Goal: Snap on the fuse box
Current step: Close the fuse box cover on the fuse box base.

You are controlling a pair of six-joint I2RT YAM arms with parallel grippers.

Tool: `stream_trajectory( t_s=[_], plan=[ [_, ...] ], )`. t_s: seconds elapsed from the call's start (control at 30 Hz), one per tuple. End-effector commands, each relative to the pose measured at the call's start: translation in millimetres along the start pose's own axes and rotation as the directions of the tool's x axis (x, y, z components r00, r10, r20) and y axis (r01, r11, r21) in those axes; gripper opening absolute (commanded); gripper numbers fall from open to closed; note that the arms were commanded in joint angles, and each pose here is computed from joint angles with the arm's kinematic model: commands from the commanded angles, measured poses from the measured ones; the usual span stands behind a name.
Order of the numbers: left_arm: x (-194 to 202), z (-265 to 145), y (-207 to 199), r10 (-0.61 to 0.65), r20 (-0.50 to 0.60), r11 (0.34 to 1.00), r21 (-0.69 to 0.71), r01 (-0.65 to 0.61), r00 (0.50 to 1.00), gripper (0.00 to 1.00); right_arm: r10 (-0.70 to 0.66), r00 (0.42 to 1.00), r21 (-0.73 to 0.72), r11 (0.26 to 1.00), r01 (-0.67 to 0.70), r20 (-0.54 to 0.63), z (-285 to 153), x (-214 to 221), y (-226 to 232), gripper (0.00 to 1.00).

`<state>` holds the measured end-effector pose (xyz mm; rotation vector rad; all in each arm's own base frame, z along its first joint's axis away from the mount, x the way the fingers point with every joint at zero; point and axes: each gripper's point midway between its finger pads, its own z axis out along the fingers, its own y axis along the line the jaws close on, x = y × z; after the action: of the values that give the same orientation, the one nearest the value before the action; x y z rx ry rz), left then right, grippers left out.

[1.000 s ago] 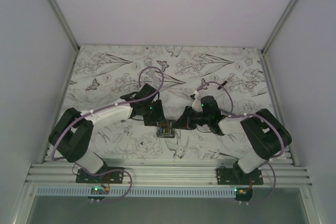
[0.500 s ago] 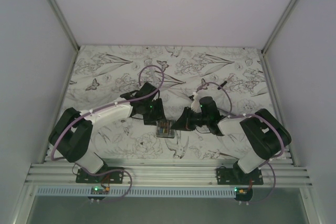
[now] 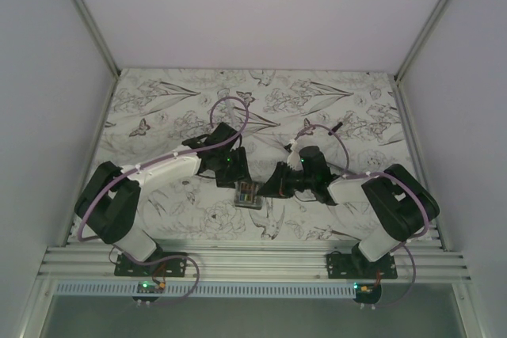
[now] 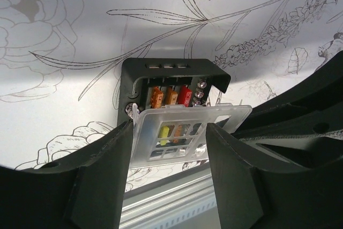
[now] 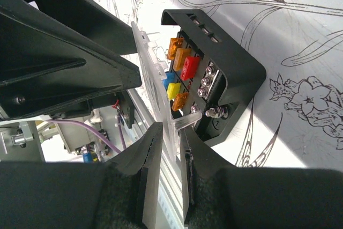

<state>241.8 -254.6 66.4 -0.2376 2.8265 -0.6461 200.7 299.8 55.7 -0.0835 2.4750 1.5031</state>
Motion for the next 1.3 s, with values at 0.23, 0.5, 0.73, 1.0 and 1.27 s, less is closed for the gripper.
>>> stream_trajectory(
  t_s=[0.23,0.5,0.73,1.0,1.27],
  plan=[
    [-4,-1,-12,0.013,-0.003,1.0,0.02,-0.013,1.0,0.61,-0.014,0.999,-0.009,1.0,0.014,0.035,9,-11,11,0.27],
    [-6,7,-9,0.019,-0.016,1.0,-0.001,-0.019,1.0,0.62,0.014,1.0,0.018,1.0,-0.015,0.025,15,-4,-7,0.29],
    [-5,12,-8,0.021,-0.026,1.0,-0.012,-0.021,0.999,0.64,-0.016,1.0,0.053,0.998,0.015,0.027,6,-2,-6,0.35],
    [-7,3,-2,0.023,-0.002,0.999,-0.031,-0.023,1.0,0.69,-0.059,0.998,0.09,0.994,0.056,0.033,4,-4,-9,0.44],
    [4,-9,14,0.01,0.007,0.999,-0.052,-0.01,1.0,0.82,-0.085,0.996,0.121,0.989,0.082,0.024,6,-6,-7,0.45]
  ],
)
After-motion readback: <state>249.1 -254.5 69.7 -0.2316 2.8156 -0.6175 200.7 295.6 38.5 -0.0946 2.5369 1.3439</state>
